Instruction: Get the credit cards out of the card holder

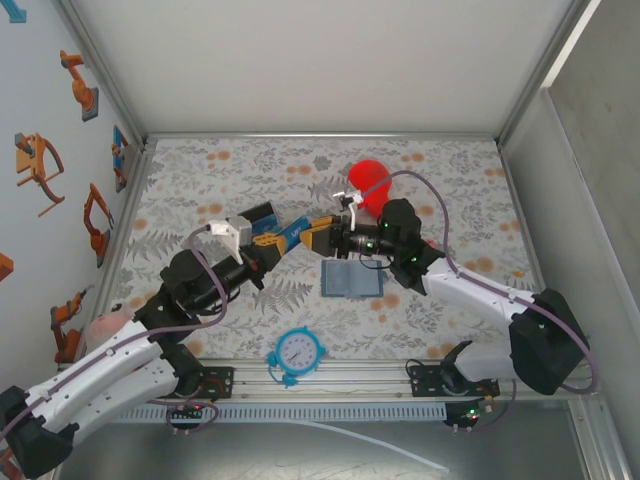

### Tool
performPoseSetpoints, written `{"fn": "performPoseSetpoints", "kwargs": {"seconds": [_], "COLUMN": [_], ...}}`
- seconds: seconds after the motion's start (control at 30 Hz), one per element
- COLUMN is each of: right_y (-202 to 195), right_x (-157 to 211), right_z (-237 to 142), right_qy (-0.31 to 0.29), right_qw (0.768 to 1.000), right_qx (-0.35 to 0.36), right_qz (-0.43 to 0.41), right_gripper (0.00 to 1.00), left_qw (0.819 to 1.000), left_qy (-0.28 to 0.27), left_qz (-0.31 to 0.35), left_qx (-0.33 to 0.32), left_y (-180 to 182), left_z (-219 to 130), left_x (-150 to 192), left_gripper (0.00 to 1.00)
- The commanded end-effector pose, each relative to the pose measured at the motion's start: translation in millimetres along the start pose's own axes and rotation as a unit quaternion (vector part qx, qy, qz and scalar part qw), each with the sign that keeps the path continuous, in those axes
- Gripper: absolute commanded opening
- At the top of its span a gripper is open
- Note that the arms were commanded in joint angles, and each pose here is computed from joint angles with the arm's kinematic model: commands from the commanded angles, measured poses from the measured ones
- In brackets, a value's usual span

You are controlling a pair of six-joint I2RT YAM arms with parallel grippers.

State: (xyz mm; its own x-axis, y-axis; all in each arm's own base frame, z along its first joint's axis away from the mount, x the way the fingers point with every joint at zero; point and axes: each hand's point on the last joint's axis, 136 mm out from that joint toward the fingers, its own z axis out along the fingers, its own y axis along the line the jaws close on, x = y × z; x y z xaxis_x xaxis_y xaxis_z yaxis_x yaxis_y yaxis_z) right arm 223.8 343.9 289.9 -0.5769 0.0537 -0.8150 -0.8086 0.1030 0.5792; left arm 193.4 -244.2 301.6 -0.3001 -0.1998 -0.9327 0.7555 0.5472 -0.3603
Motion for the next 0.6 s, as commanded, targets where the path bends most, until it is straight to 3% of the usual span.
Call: {"fn": "performPoseSetpoints", "kwargs": {"seconds": [0.0,0.07,0.17,0.23,0.3,0.37,0.43,0.57], "right_y": [33,36,37,37,37,37,36,36], "right_x": [-21,-21,-19,-18,-16,-13,-9,2], "right_z": [-1,-4,-9,-11,-13,-15,-17,-22], "right_qy": [-0.022,-0.025,-0.029,-0.029,-0.025,-0.018,-0.006,0.033], "right_qw": [0.997,0.996,0.996,0.996,0.996,0.996,0.996,0.995], "right_qx": [-0.057,-0.058,-0.053,-0.050,-0.044,-0.037,-0.029,-0.014], "right_qz": [-0.048,-0.058,-0.067,-0.071,-0.073,-0.078,-0.083,-0.091], "right_gripper": [0.15,0.05,0.00,0.00,0.00,0.00,0.00,0.00], "left_qw": [0.999,0.999,0.999,1.000,1.000,0.999,0.997,0.987], "left_qy": [-0.015,-0.017,-0.015,-0.008,0.003,0.019,0.041,0.104], "left_qz": [-0.019,-0.019,-0.018,-0.011,0.003,0.031,0.065,0.121], "left_qx": [0.029,0.029,0.022,0.016,0.007,0.005,-0.002,-0.023], "left_y": [-9,-9,-7,-6,-5,-7,-9,-7], "left_z": [2,2,1,-1,-3,-7,-12,-18], "left_x": [-6,-6,-7,-7,-8,-10,-13,-15], "left_gripper": [0.00,0.00,0.02,0.20,0.52,0.66,0.72,0.72]}}
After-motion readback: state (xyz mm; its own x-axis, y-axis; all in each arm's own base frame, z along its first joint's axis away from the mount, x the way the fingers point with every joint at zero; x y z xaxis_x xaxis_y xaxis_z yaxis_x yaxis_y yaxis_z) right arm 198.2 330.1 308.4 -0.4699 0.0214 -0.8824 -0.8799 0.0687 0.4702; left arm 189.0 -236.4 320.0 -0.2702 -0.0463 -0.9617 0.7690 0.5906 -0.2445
